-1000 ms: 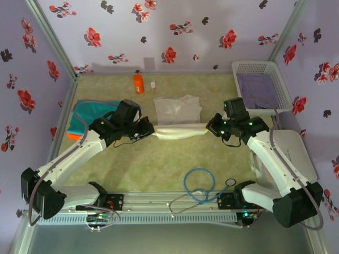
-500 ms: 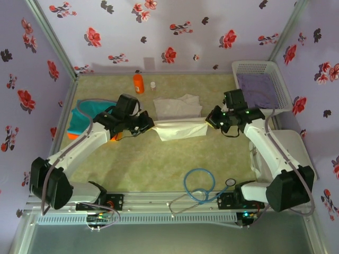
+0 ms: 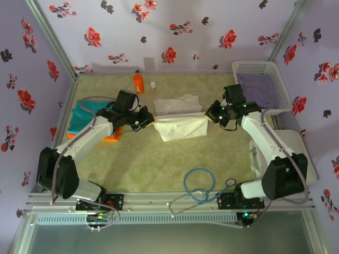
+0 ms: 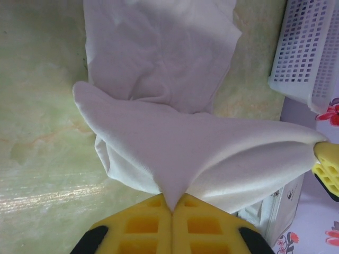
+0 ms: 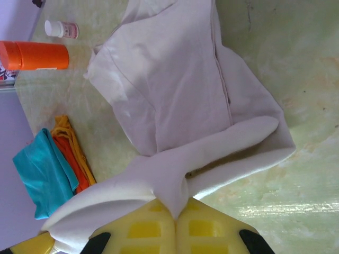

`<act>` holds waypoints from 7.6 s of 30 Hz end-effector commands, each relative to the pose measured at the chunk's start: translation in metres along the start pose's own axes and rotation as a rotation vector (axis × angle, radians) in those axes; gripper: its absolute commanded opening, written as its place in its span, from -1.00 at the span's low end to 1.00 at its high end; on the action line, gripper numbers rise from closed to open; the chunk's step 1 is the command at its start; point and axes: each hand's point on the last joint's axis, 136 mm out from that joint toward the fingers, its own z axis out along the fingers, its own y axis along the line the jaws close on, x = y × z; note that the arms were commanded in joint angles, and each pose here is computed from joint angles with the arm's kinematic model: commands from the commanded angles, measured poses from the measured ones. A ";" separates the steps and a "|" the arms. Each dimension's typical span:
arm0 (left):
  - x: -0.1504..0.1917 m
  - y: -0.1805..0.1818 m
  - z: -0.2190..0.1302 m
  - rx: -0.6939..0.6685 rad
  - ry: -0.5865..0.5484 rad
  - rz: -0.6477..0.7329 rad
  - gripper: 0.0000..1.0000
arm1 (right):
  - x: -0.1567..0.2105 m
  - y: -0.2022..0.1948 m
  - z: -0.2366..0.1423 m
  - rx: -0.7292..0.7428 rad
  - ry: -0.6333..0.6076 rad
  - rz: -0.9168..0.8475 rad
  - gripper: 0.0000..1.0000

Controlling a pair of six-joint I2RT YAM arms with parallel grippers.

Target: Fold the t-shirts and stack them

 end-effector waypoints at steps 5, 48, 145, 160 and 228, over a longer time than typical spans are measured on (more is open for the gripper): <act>-0.033 -0.011 0.005 0.031 -0.018 0.029 -1.00 | -0.036 0.018 0.005 -0.048 -0.055 -0.014 -1.00; -0.177 0.024 0.090 0.058 -0.020 -0.020 -0.68 | -0.159 0.055 0.132 -0.122 0.004 -0.050 -0.97; 0.005 0.089 0.012 -0.163 0.158 0.224 0.03 | -0.015 -0.005 0.103 0.044 0.081 -0.407 0.15; -0.106 0.082 0.057 -0.224 -0.010 0.282 -0.03 | -0.045 0.002 0.173 0.023 0.095 -0.432 -0.07; 0.051 0.017 0.108 -0.016 0.019 0.086 -0.27 | 0.072 0.067 0.122 -0.364 0.115 0.104 0.79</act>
